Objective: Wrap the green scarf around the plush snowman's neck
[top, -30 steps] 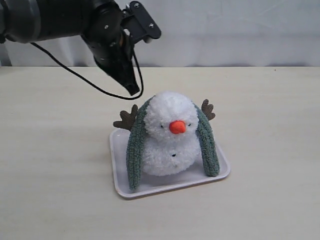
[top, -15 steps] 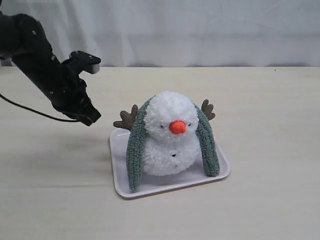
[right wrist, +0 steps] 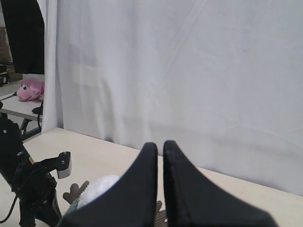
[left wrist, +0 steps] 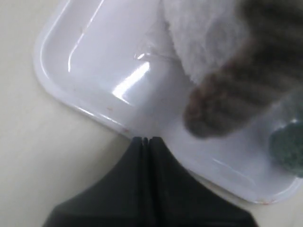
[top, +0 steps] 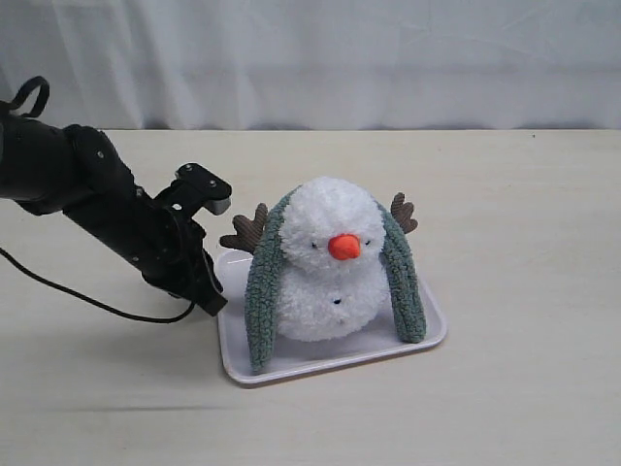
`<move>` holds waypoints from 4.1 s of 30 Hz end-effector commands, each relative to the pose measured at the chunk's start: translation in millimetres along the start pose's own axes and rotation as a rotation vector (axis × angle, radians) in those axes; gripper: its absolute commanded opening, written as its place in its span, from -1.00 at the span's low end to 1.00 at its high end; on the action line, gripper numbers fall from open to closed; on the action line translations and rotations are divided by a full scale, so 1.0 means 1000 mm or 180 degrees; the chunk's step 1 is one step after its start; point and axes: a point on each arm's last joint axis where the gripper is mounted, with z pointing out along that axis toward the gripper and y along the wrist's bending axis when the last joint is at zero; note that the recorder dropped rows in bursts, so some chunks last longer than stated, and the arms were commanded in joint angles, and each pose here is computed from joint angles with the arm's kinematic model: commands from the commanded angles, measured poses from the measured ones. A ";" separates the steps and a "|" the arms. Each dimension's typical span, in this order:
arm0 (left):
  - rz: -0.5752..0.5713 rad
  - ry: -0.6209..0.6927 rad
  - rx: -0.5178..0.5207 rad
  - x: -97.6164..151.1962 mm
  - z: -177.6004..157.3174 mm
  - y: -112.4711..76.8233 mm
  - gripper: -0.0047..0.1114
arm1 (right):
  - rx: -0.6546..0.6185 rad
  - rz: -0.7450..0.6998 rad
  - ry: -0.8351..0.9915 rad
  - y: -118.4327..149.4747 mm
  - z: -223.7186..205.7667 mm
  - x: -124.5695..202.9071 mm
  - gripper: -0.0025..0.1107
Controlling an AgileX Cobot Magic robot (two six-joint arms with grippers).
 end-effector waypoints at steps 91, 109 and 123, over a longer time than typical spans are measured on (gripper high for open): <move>-0.0844 -0.0014 -0.1659 -0.076 -0.130 0.046 -0.92 | 0.0019 -0.0038 0.0007 0.000 0.000 0.001 -0.88; -0.0048 -0.0621 0.0457 -0.133 -0.056 -0.059 -0.92 | 0.0024 -0.0034 0.0019 -0.001 0.001 0.004 -0.88; 0.0262 -0.0990 0.0794 -0.148 -0.044 -0.088 -0.92 | 0.0036 -0.0025 -0.0012 -0.001 0.001 0.003 -0.88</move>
